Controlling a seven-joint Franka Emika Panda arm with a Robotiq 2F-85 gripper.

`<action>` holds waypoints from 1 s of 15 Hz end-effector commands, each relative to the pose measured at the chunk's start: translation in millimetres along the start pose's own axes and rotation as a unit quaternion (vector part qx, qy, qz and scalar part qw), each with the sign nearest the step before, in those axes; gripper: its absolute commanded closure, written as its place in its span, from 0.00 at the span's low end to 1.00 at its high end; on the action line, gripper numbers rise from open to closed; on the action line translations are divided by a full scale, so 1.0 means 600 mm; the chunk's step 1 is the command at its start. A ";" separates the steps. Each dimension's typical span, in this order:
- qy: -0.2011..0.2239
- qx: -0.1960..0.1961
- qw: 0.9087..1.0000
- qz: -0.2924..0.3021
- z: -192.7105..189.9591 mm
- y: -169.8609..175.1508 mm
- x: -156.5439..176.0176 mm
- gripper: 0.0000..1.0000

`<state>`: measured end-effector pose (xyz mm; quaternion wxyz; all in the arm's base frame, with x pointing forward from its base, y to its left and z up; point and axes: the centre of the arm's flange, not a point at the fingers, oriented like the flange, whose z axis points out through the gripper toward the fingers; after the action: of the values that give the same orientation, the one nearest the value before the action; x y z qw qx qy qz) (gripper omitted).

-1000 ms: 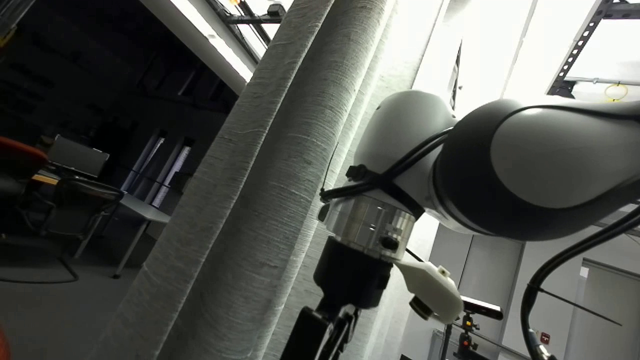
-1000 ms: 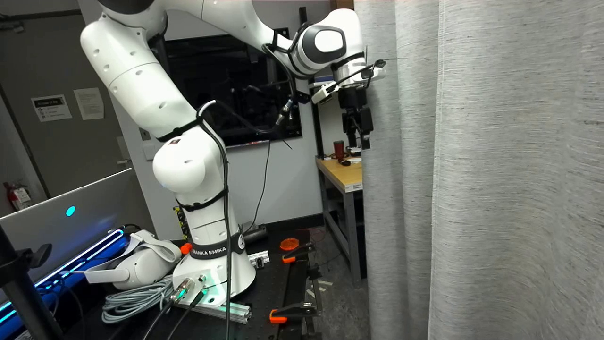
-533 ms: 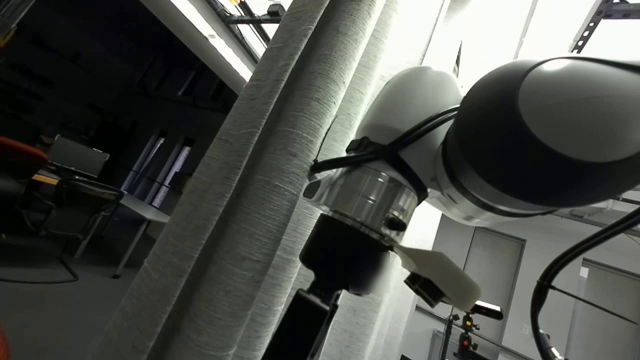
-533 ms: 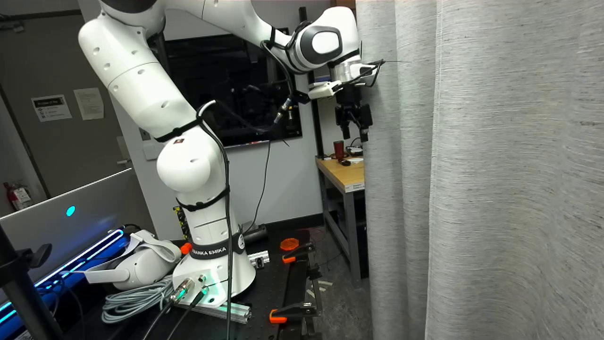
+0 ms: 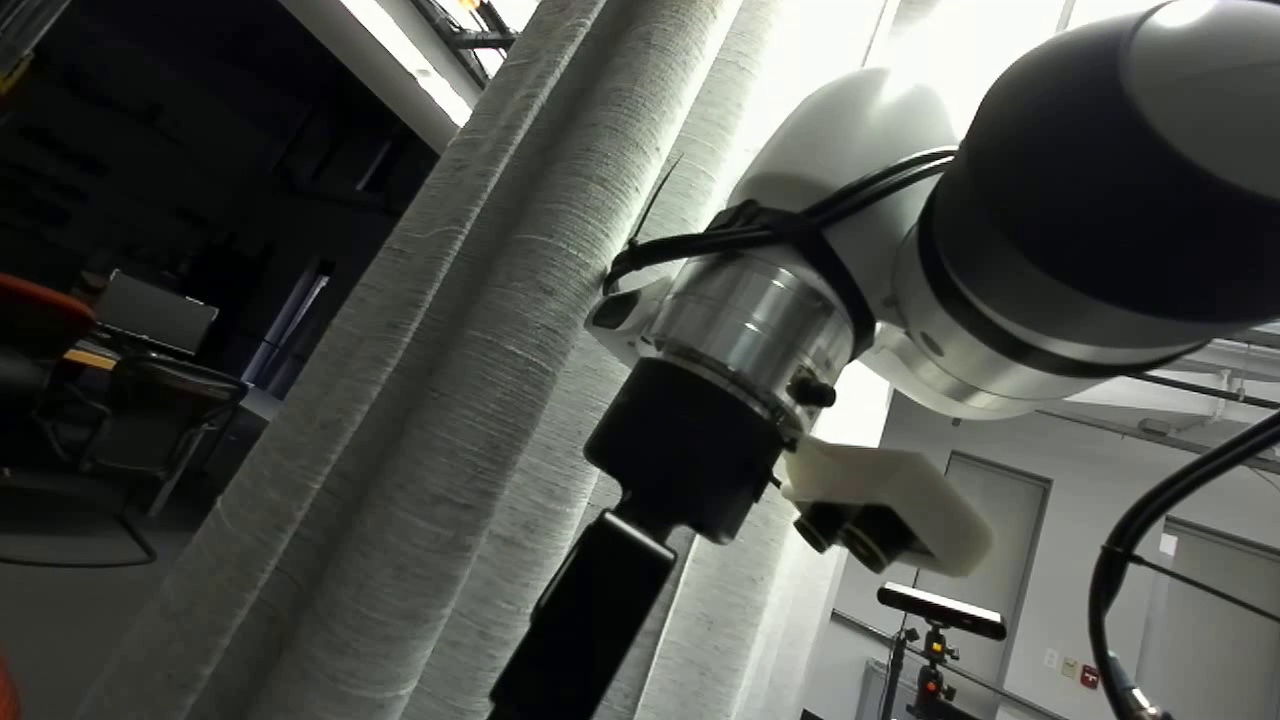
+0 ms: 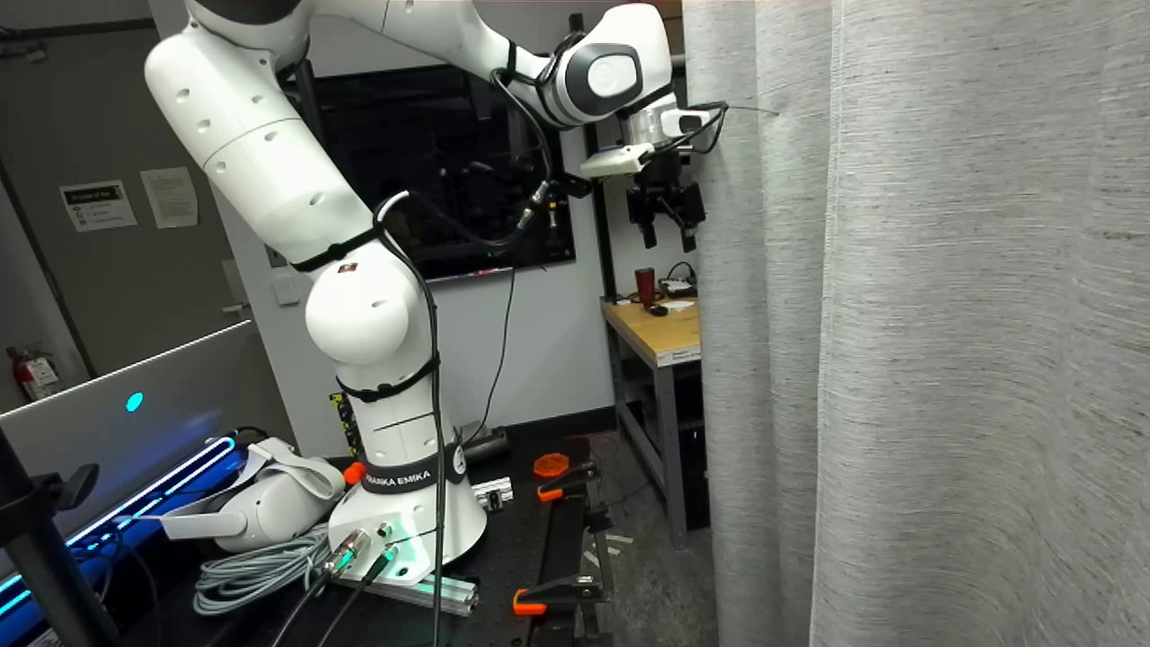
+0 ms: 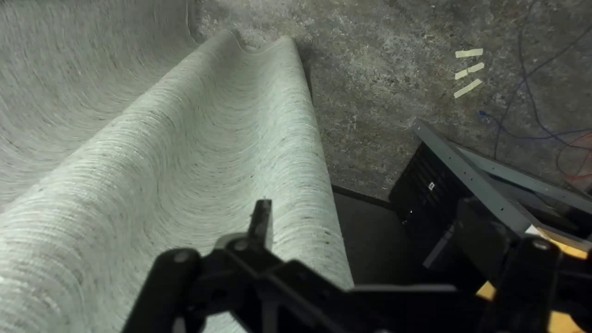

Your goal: Draw the curtain open then close the curtain

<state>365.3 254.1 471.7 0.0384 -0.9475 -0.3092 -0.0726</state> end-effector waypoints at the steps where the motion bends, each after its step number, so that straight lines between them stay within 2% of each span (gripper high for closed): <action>1: -0.001 0.000 1.000 0.000 0.002 0.000 -0.001 0.00; 5: 0.008 -0.006 1.000 0.001 0.006 -0.001 -0.001 0.00; 9: 0.071 -0.013 0.997 0.030 -0.003 -0.008 0.021 0.00; 15: 0.166 -0.011 0.982 0.085 -0.050 0.008 0.039 0.00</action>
<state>381.8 263.0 494.8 0.0699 -0.9474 -0.2454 -0.1930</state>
